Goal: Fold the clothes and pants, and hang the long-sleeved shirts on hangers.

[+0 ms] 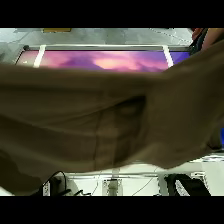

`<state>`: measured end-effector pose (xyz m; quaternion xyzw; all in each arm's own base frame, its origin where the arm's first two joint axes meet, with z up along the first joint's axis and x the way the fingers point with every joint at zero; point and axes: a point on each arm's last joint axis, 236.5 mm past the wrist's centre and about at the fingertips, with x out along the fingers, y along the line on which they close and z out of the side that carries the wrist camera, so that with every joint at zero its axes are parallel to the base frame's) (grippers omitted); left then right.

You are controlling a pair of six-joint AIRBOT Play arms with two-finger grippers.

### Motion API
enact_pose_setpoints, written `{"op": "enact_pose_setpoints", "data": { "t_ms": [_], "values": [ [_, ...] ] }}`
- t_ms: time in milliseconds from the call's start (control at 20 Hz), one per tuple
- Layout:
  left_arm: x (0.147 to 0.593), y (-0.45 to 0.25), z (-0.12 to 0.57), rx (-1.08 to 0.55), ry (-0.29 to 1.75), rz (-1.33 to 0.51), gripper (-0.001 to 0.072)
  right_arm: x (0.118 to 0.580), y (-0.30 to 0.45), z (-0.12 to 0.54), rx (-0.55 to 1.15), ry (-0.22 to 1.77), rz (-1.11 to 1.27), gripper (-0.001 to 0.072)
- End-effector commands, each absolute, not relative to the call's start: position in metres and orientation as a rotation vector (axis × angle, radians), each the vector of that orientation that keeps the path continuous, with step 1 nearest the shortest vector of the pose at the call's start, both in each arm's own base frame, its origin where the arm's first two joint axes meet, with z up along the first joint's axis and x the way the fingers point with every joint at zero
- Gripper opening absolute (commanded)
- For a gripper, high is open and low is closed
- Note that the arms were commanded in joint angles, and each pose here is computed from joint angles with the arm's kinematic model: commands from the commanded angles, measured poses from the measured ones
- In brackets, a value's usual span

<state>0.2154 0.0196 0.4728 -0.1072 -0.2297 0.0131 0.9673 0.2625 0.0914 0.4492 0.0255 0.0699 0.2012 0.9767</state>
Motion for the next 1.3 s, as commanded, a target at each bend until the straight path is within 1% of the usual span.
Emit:
{"op": "enact_pose_setpoints", "data": {
  "t_ms": [0,50,150,250,300,400,500,600,700,800,950,1100,1250],
  "values": [
    [0.308,-0.002,0.354,-0.292,0.047,-0.164,0.0015,0.334,0.081,0.337,0.087,0.558,0.381,0.0019],
    [0.334,-0.001,0.311,-0.34,0.2,-0.206,0.0016,0.354,0.081,0.294,0.105,0.697,0.389,0.0018],
    [0.376,0.009,0.24,-0.444,0.411,-0.233,0.0016,0.39,0.079,0.217,0.153,0.907,0.39,0.0019],
    [0.415,0.017,0.178,-0.534,0.548,-0.227,0.0016,0.422,0.077,0.149,0.201,1.05,0.375,0.0018],
    [0.433,0.018,0.15,-0.562,0.594,-0.217,0.0016,0.44,0.075,0.121,0.223,1.085,0.361,0.0019],
    [0.467,0.012,0.099,-0.581,0.647,-0.182,0.0016,0.477,0.07,0.079,0.259,1.082,0.319,0.0018],
    [0.497,0.005,0.063,-0.545,0.64,-0.132,0.0017,0.509,0.064,0.053,0.289,1.039,0.278,0.0018],
    [0.521,0.001,0.046,-0.514,0.595,-0.067,0.0017,0.534,0.059,0.042,0.313,0.975,0.245,0.0018],
    [0.531,-0.009,0.035,-0.489,0.578,-0.045,0.0017,0.546,0.054,0.042,0.31,0.932,0.221,0.0019],
    [0.526,-0.024,0.016,-0.443,0.643,-0.088,0.0016,0.54,0.043,0.034,0.286,0.969,0.189,0.0018],
    [0.498,-0.039,-0.019,-0.322,0.817,-0.181,0.0015,0.5,0.021,0.006,0.217,1.169,0.127,0.0018],
    [0.468,-0.028,-0.048,-0.236,0.986,-0.158,0.0015,0.452,0.012,-0.015,0.18,1.393,0.121,0.0018],
    [0.46,-0.021,-0.056,-0.233,1.034,-0.118,0.0015,0.411,0.012,-0.043,0.193,1.561,0.112,0.0018]
  ]
}}
